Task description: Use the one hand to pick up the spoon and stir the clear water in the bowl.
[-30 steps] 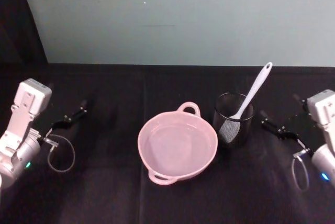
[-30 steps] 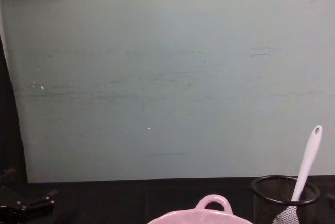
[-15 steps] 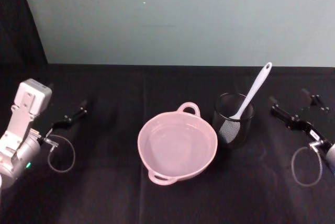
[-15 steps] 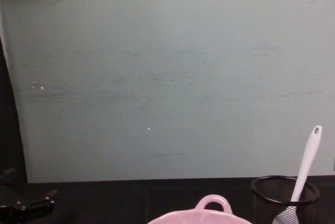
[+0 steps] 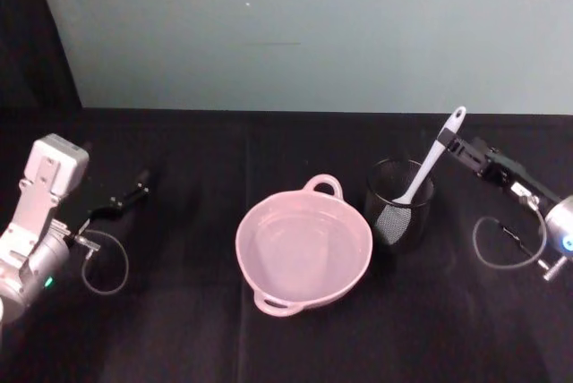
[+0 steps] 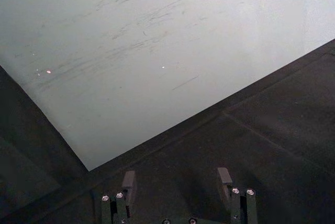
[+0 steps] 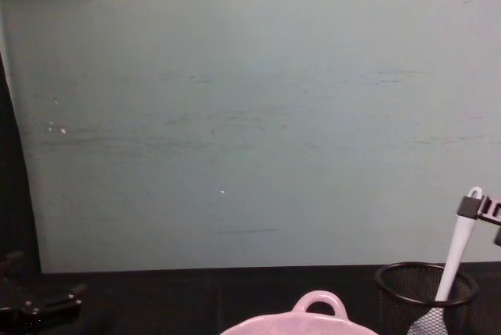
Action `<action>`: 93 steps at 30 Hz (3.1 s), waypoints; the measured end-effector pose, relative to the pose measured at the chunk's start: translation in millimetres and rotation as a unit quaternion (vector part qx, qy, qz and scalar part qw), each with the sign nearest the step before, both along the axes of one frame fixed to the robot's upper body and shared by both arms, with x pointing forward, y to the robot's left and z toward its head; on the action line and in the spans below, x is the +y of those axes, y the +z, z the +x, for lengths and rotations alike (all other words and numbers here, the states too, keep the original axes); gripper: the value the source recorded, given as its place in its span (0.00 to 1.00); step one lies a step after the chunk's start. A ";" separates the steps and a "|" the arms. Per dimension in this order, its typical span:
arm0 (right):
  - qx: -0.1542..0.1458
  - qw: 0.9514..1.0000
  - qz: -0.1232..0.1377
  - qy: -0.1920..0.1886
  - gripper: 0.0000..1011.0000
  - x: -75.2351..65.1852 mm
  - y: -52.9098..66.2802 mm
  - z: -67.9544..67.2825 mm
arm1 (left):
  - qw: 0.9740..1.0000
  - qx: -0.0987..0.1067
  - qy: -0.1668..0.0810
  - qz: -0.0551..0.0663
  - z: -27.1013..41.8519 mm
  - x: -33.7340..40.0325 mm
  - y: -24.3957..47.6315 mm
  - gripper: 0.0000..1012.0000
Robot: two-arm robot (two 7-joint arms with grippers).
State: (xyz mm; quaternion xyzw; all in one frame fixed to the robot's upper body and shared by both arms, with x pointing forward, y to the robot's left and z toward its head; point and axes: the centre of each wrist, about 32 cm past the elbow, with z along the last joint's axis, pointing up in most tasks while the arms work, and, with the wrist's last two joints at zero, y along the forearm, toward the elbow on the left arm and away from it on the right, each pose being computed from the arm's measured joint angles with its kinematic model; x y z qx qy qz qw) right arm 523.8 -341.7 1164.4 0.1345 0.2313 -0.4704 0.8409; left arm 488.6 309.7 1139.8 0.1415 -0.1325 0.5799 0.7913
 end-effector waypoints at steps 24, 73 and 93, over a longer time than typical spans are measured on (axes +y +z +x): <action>0.019 0.998 0.046 0.050 0.73 1.8 1.2 24.6 | 1.000 0.000 0.000 0.000 0.0 0.0 0.0 0.99; -0.210 0.946 -0.230 0.085 0.12 30.1 139.9 -7.2 | 1.000 0.000 0.000 0.000 0.0 0.0 0.0 0.99; -0.209 0.947 -0.229 0.085 0.12 29.4 139.0 -6.8 | 1.000 0.000 0.000 0.000 0.0 0.0 0.0 0.99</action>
